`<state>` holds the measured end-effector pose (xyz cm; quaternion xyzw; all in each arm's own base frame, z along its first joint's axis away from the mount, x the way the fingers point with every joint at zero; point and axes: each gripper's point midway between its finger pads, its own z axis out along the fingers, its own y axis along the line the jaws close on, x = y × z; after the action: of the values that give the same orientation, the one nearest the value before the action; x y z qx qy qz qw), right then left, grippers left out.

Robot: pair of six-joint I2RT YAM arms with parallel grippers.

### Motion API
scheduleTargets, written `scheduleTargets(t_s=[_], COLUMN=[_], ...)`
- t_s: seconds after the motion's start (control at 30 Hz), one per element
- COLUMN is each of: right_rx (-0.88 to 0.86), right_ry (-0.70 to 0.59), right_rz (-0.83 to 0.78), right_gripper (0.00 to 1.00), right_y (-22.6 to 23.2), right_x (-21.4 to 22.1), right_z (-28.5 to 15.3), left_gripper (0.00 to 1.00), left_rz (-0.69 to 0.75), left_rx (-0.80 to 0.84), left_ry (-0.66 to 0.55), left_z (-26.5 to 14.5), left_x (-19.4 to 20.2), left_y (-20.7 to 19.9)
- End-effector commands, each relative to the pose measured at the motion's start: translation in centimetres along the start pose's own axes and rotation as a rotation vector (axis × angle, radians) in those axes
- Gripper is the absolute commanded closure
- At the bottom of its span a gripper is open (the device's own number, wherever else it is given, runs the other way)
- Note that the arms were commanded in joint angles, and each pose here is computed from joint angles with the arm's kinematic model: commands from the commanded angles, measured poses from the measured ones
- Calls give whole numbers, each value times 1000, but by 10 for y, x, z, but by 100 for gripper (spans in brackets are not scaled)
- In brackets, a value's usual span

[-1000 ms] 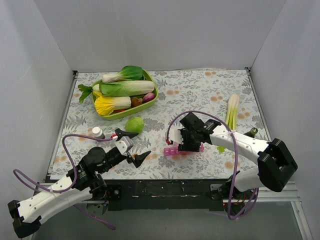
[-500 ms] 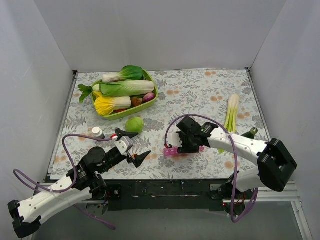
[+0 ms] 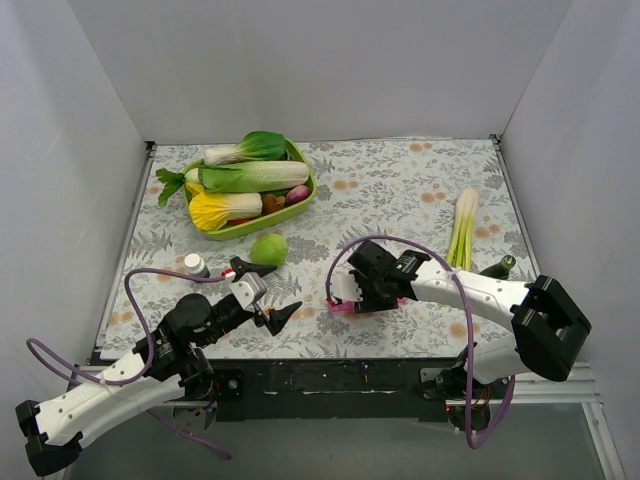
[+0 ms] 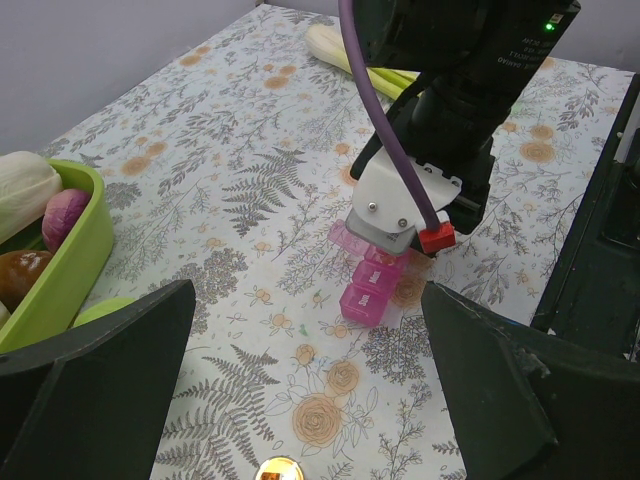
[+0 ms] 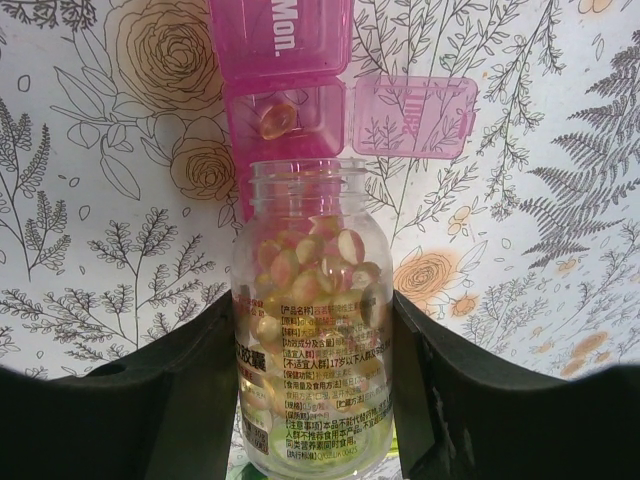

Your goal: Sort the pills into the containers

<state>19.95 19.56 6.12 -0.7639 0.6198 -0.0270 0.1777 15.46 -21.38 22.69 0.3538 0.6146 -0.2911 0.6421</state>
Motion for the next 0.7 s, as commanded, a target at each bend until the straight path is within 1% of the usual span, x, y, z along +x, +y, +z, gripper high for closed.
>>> scheduleTargets(t_s=[0.0, 0.67], right_rx=[26, 28], right_ry=[20, 31], right_rz=[-27, -60], right_gripper=[99, 99], right_y=[-3, -4], right_x=[1, -5], right_z=[1, 0], left_gripper=[2, 2], left_rz=[11, 11], left_rx=[5, 5], left_ry=[-13, -13], left_z=[-1, -1], left_x=[-6, -6], left_y=[0, 0])
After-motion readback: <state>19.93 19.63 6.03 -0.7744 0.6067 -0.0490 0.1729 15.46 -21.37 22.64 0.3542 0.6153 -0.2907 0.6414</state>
